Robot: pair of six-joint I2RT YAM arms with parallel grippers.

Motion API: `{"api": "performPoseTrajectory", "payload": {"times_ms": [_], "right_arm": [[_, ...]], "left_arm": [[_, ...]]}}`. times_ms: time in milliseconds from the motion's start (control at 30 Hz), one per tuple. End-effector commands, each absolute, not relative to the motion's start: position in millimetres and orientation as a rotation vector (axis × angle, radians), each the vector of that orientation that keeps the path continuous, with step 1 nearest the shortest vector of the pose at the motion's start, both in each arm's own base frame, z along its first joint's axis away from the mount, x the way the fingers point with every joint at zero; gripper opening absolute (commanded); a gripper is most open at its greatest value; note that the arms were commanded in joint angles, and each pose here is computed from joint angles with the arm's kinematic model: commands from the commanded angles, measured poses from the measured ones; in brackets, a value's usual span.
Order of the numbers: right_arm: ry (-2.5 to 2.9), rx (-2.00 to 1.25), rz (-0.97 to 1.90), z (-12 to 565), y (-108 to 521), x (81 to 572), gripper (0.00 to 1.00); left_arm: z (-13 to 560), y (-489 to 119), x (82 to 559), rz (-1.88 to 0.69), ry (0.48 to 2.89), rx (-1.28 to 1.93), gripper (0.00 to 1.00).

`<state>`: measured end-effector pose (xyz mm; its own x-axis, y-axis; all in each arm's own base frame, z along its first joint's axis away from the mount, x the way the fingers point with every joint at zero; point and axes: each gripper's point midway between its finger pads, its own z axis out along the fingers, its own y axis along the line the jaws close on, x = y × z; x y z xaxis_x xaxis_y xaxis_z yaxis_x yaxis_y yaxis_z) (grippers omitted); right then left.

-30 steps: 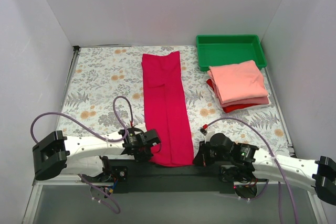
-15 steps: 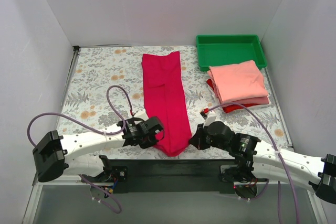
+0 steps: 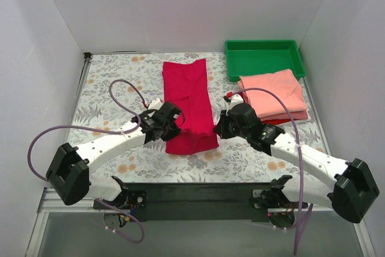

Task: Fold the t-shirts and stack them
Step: Fold the tshirt

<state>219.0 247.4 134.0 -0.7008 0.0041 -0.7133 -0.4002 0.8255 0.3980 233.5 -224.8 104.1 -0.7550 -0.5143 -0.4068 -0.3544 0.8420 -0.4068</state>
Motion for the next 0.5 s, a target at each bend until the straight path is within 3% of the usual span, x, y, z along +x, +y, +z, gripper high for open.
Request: {"api": "performPoseTrajectory", "payload": {"times_ms": [0,467], "right_arm": [[2.135,-0.386,0.757,171.5,269.7,246.6,0.01],[2.188,-0.385,0.736,163.5,287.5,336.0,0.01]], "left_arm": [[115.4,-223.5,266.8,-0.424,2.44,-0.617,0.0],[97.4,-201.3,353.9,-0.346,2.451,-0.671,0.0]]}}
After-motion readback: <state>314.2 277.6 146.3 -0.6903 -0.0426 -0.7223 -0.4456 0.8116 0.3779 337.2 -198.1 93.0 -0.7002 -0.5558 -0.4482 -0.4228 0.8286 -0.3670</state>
